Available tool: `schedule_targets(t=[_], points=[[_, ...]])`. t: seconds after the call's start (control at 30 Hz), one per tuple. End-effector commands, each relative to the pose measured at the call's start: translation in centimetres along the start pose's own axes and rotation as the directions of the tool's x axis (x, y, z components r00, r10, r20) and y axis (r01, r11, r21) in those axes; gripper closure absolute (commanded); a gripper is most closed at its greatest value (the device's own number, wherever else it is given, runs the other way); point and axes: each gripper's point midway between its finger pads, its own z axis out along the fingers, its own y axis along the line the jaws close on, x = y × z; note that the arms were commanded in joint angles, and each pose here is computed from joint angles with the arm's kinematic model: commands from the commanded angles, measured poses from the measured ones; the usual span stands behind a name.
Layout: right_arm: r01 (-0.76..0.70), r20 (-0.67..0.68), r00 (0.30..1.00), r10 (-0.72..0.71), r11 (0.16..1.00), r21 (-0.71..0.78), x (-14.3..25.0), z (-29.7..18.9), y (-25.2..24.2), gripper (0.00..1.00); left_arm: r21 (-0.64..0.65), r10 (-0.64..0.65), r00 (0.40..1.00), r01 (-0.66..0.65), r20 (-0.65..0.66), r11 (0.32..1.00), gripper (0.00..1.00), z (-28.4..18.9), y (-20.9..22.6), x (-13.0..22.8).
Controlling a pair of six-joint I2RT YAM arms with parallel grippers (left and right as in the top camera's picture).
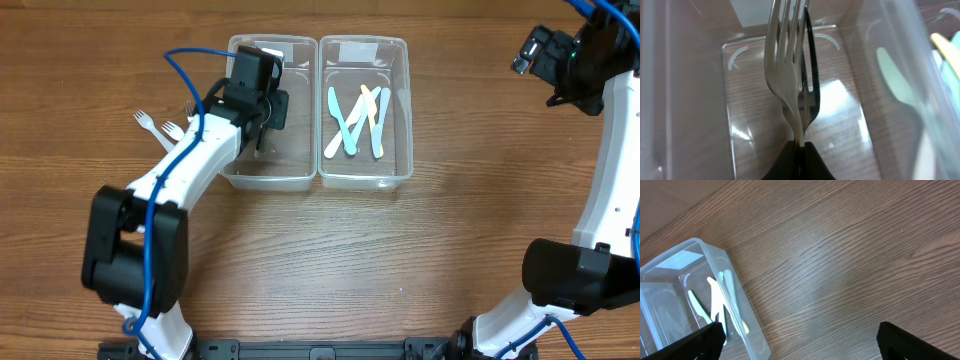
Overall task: Pack container
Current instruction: 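Carry the metal forks into the left container and release, then return the left gripper to the forks and grasp another metal fork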
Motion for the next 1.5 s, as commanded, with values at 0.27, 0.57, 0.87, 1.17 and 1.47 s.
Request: schedule_targets(t=[0.27, 0.57, 0.87, 1.17, 1.47], points=[[-0.010, -0.004, 1.000, 0.010, 1.000, 0.011, 0.1, 0.0, -0.3, 0.00, -0.077, -0.017, 0.998, 0.021, 0.053, 0.997, 0.28, -5.9, 1.8, -5.7], [-0.010, -0.006, 1.000, 0.010, 1.000, 0.012, 0.1, 0.0, -0.3, 0.00, -0.307, -0.319, 0.947, 0.298, -0.022, 0.904, 0.24, -11.0, 11.4, -3.3], [-0.010, -0.007, 1.000, 0.010, 1.000, 0.012, 0.2, 0.0, -0.3, 0.00, -0.312, -0.593, 0.739, 0.509, -0.321, 0.803, 0.32, -1.9, 14.8, 7.6], [-0.010, -0.006, 1.000, 0.010, 1.000, 0.012, 0.1, 0.0, -0.3, 0.00, -0.329, -0.652, 0.598, 0.567, -0.466, 0.755, 0.37, 3.2, 12.7, 13.0], [-0.009, -0.002, 1.000, 0.009, 1.000, 0.011, 0.0, 0.0, -0.3, 0.00, -0.338, -0.650, 0.595, 0.558, -0.473, 0.758, 0.62, 3.6, 12.6, 13.4]])
